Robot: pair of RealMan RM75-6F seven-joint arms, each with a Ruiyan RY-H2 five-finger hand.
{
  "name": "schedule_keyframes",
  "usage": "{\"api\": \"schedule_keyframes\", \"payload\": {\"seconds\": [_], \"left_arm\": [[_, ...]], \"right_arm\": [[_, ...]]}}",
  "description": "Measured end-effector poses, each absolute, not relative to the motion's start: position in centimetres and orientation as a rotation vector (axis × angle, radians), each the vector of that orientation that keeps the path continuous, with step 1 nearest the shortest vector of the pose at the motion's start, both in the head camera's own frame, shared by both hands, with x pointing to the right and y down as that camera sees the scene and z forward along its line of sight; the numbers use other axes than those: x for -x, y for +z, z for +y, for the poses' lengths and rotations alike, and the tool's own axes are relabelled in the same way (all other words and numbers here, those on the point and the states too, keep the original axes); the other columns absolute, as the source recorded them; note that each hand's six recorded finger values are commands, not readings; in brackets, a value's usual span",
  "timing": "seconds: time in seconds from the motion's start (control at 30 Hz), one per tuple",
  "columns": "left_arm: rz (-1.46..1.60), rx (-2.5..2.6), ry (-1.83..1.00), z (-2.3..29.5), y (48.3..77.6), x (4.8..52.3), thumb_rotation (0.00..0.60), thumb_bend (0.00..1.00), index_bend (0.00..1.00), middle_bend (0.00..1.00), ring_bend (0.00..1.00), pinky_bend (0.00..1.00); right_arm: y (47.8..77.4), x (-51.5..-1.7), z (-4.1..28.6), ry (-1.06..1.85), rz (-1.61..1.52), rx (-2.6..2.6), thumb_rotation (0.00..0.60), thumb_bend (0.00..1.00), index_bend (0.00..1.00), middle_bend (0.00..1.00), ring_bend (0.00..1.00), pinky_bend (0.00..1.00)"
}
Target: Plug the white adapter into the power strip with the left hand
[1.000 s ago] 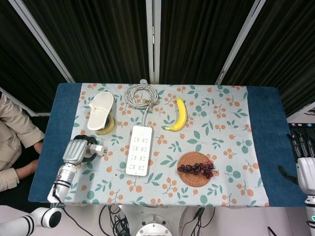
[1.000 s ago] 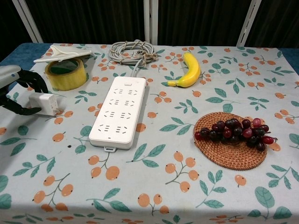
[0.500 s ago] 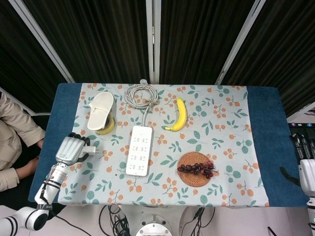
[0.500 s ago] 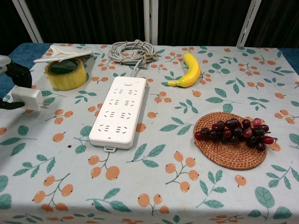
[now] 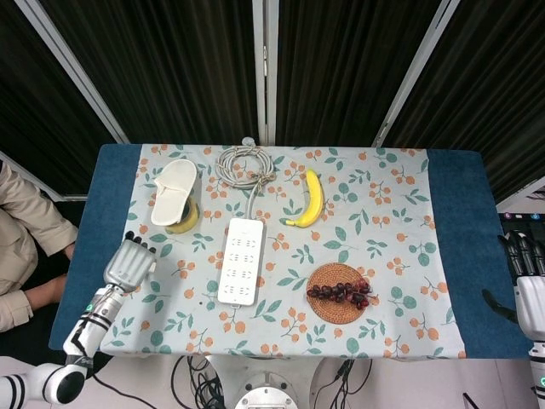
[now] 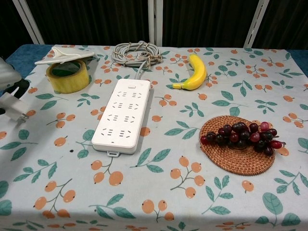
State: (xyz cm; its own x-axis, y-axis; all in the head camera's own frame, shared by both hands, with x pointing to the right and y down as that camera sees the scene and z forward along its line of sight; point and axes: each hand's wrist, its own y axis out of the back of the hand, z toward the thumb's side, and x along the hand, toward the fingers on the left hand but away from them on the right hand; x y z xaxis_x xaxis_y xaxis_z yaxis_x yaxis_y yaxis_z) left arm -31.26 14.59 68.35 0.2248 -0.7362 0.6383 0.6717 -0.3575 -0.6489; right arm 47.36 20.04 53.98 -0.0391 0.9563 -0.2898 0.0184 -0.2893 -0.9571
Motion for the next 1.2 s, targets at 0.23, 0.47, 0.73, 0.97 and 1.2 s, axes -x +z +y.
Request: {"api": "schedule_keyframes", "payload": {"seconds": [0.23, 0.47, 0.73, 0.97, 1.2], "left_arm": [[-0.043, 1.163, -1.496, 15.1, 69.0, 29.1, 0.600, 0.32, 0.54, 0.59, 0.38, 0.29], [-0.061, 1.138, -1.493, 15.6, 68.9, 26.1, 0.600, 0.30, 0.48, 0.55, 0.38, 0.24], [-0.077, 1.155, -1.482, 16.0, 69.1, 24.8, 0.600, 0.28, 0.39, 0.50, 0.37, 0.24], [-0.086, 1.163, -1.474, 16.2, 69.2, 24.2, 0.600, 0.26, 0.33, 0.44, 0.37, 0.23], [-0.086, 1.177, -1.470, 16.4, 69.2, 24.0, 0.600, 0.22, 0.22, 0.33, 0.27, 0.23]], "right_arm": [[54.2, -47.4, 20.0, 1.453, -1.097, 1.417, 0.600, 0.12, 0.00, 0.00, 0.00, 0.00], [54.1, -47.9, 20.2, 1.462, -1.106, 1.411, 0.600, 0.12, 0.00, 0.00, 0.00, 0.00], [54.3, -48.1, 20.2, 1.466, -1.109, 1.414, 0.600, 0.12, 0.00, 0.00, 0.00, 0.00], [54.3, -48.3, 20.3, 1.468, -1.113, 1.412, 0.600, 0.12, 0.00, 0.00, 0.00, 0.00], [54.3, -48.3, 20.3, 1.468, -1.116, 1.413, 0.600, 0.12, 0.00, 0.00, 0.00, 0.00]]}}
